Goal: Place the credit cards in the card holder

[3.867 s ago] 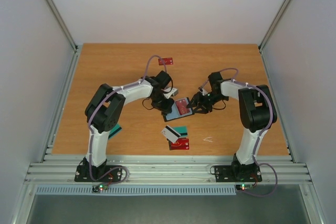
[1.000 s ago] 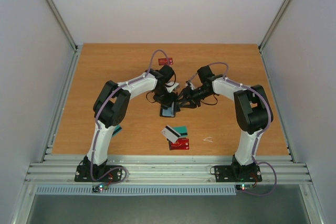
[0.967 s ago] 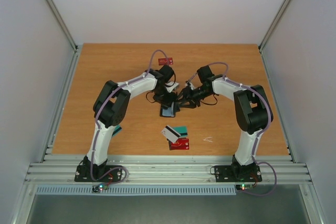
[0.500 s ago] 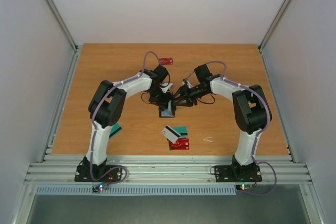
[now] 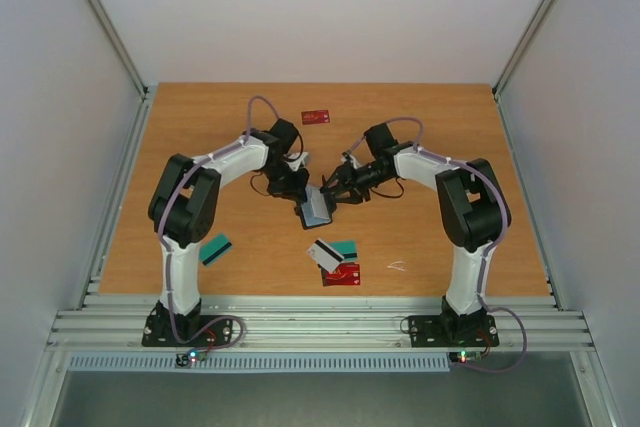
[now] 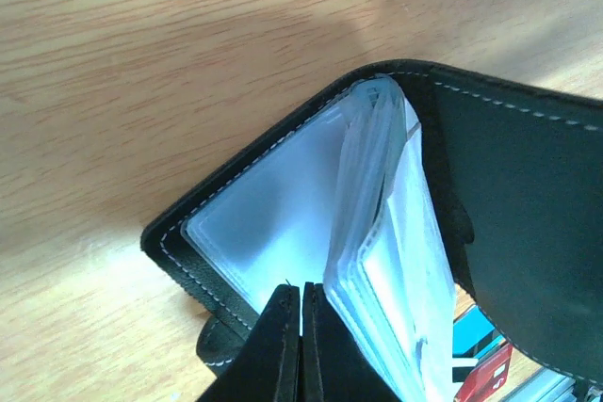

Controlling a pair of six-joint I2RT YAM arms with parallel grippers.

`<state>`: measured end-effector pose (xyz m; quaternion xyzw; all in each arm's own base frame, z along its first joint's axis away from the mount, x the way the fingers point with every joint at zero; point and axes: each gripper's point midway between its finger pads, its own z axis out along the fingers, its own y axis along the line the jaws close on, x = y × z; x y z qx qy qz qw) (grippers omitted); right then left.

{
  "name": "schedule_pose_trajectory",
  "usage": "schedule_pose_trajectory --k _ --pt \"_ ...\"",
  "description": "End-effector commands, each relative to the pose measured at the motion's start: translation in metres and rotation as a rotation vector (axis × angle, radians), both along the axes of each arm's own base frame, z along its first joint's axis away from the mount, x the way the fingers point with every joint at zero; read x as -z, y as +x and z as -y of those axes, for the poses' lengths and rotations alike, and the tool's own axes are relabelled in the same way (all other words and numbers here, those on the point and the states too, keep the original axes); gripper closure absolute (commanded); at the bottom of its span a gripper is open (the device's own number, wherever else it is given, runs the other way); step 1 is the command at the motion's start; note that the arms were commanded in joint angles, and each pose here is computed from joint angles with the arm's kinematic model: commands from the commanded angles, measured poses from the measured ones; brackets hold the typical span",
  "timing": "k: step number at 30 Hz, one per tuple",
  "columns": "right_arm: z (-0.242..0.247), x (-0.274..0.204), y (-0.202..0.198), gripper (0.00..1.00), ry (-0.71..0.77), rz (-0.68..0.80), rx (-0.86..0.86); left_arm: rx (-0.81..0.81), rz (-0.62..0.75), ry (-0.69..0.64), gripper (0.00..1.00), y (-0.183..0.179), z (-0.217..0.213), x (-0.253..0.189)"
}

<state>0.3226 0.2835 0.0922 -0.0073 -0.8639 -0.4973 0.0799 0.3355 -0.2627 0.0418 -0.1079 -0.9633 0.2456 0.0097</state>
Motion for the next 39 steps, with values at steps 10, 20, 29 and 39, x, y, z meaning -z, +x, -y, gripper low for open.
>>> schedule_pose_trajectory --k 10,20,29,39 --pt "-0.027 -0.009 0.003 0.55 0.042 0.005 -0.056 -0.100 0.005 -0.013 1.00 -0.002 -0.027 -0.013" --pt "-0.048 0.002 -0.009 0.55 0.040 -0.017 -0.107 -0.157 0.004 0.037 1.00 -0.015 -0.044 -0.006" --pt "-0.060 0.010 -0.016 0.55 0.051 -0.037 -0.120 -0.174 0.033 0.038 1.00 -0.013 -0.047 -0.002" --pt "-0.075 0.025 -0.031 0.65 0.058 -0.067 -0.124 -0.159 0.051 0.027 1.00 -0.022 -0.050 -0.001"
